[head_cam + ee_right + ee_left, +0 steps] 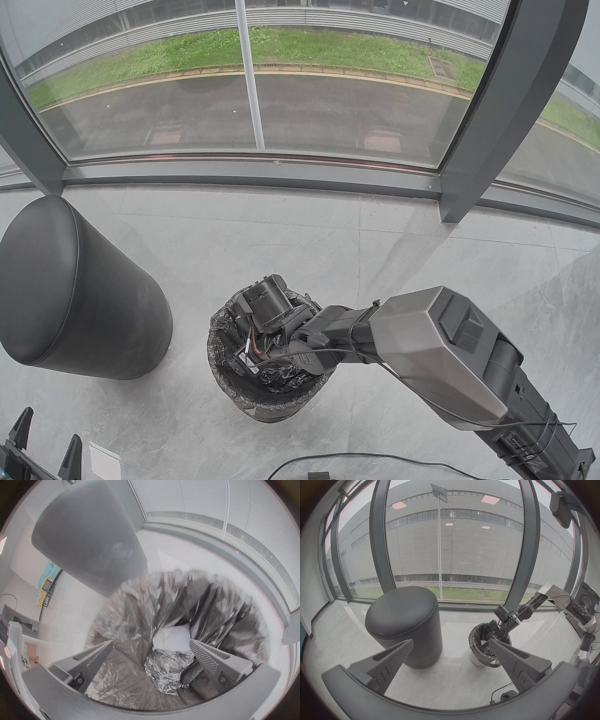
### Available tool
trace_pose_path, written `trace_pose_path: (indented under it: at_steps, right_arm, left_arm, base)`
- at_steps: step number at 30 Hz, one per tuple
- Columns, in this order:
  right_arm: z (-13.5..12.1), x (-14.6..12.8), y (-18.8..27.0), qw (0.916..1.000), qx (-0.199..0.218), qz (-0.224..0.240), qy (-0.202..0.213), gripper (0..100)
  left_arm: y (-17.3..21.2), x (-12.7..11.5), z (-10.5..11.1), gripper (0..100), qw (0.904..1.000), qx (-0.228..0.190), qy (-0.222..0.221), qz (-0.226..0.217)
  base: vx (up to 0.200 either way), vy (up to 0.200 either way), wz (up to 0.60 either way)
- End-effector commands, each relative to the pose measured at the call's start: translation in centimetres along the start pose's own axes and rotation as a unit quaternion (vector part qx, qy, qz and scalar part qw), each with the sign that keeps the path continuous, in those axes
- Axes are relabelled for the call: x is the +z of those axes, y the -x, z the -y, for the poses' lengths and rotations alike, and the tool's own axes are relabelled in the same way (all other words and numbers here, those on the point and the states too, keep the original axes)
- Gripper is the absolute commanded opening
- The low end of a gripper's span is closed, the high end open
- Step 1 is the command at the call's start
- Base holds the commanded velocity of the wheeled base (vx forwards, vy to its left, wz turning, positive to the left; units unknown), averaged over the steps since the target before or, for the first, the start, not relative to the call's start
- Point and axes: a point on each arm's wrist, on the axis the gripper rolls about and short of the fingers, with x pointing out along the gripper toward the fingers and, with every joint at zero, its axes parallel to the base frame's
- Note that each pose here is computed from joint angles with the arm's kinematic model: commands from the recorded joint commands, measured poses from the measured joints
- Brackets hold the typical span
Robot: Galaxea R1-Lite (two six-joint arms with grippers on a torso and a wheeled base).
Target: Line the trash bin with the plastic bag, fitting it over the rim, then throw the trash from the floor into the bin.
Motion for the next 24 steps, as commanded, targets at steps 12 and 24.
trace_pose_path:
  at_steps: [12, 24]
  right_arm:
    - [1.8, 7.9, 13.0, 0.9928, -0.08, 0.067, 0.059, 100]
    - [5.5, 8.5, 20.3, 0.9833, -0.172, 0.015, 0.058, 100]
  left_arm:
    - [0.0, -0.5, 0.0, 100, 0.9999, 0.009, 0.005, 0.002]
    - [0.0, -0.5, 0.0, 100, 0.9999, 0.009, 0.005, 0.002]
  base:
    - [0.0, 0.0, 0.0]
    - [0.0, 0.0, 0.0]
